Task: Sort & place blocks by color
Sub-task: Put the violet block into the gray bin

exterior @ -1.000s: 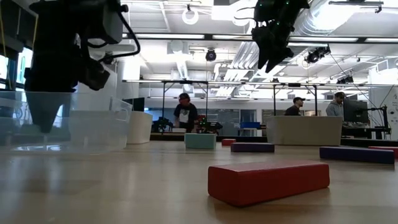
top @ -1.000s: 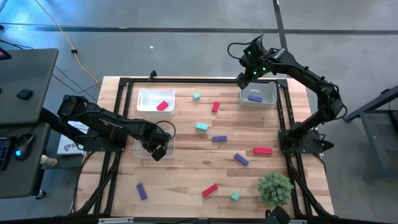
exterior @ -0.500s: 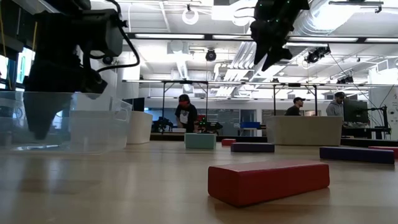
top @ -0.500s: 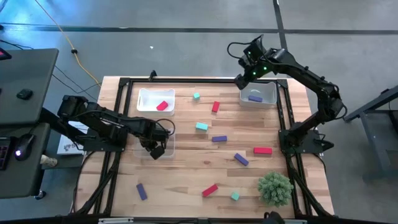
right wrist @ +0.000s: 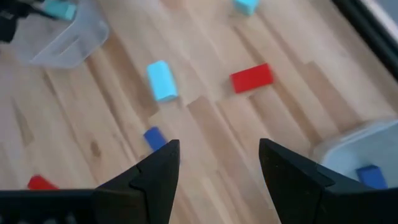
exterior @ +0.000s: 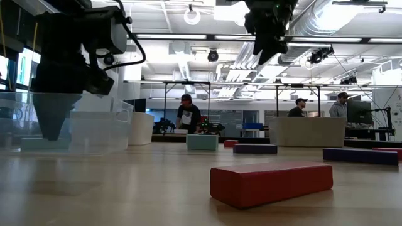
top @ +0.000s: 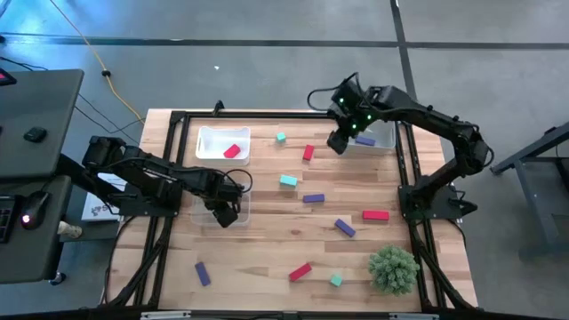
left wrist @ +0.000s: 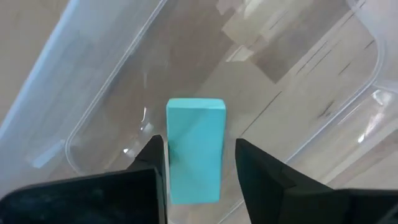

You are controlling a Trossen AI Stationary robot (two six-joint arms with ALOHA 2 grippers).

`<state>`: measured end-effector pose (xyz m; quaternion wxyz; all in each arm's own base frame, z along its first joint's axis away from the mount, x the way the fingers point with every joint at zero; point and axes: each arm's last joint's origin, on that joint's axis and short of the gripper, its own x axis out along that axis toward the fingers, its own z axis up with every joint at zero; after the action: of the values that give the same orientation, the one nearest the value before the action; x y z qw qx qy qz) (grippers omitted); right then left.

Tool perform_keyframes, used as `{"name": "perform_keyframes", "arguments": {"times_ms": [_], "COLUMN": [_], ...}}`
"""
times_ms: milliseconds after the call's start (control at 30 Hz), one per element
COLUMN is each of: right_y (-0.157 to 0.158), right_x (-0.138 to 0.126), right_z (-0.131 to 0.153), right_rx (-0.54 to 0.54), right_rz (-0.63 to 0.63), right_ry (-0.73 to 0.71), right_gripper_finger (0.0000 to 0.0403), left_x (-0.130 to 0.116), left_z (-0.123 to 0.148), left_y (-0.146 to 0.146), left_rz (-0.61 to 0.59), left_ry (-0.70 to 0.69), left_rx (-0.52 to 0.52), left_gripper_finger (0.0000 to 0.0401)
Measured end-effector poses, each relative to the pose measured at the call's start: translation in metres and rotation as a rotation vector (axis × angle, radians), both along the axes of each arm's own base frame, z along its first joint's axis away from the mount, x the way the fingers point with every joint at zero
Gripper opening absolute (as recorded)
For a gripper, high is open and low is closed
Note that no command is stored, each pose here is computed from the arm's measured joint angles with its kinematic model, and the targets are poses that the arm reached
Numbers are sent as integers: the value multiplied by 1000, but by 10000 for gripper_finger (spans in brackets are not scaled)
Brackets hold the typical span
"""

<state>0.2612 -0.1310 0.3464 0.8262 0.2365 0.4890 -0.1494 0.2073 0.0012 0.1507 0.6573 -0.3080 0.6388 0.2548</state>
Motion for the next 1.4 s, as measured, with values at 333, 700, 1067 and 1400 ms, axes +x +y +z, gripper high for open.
{"name": "perform_keyframes", "arguments": {"times_ms": [333, 700, 1067, 1400], "right_y": [52, 104, 146, 151], "right_x": [20, 29, 32, 37], "right_z": [0, -4, -46, -88], "right_rx": [37, 20, -125, -147], "right_rz": [129, 240, 395, 452], "right_ry": [3, 39, 111, 51], "right_gripper_finger": [210, 210, 210, 210], "left_x": [5, 25, 32, 41], "left_z": [5, 31, 48, 78], "left_y": [0, 2, 2, 2], "left_rz": [-60, -130, -155, -206], "left_ry": [-43, -143, -155, -244], "left_rx": [8, 67, 71, 96], "left_gripper_finger": [113, 115, 115, 115]}}
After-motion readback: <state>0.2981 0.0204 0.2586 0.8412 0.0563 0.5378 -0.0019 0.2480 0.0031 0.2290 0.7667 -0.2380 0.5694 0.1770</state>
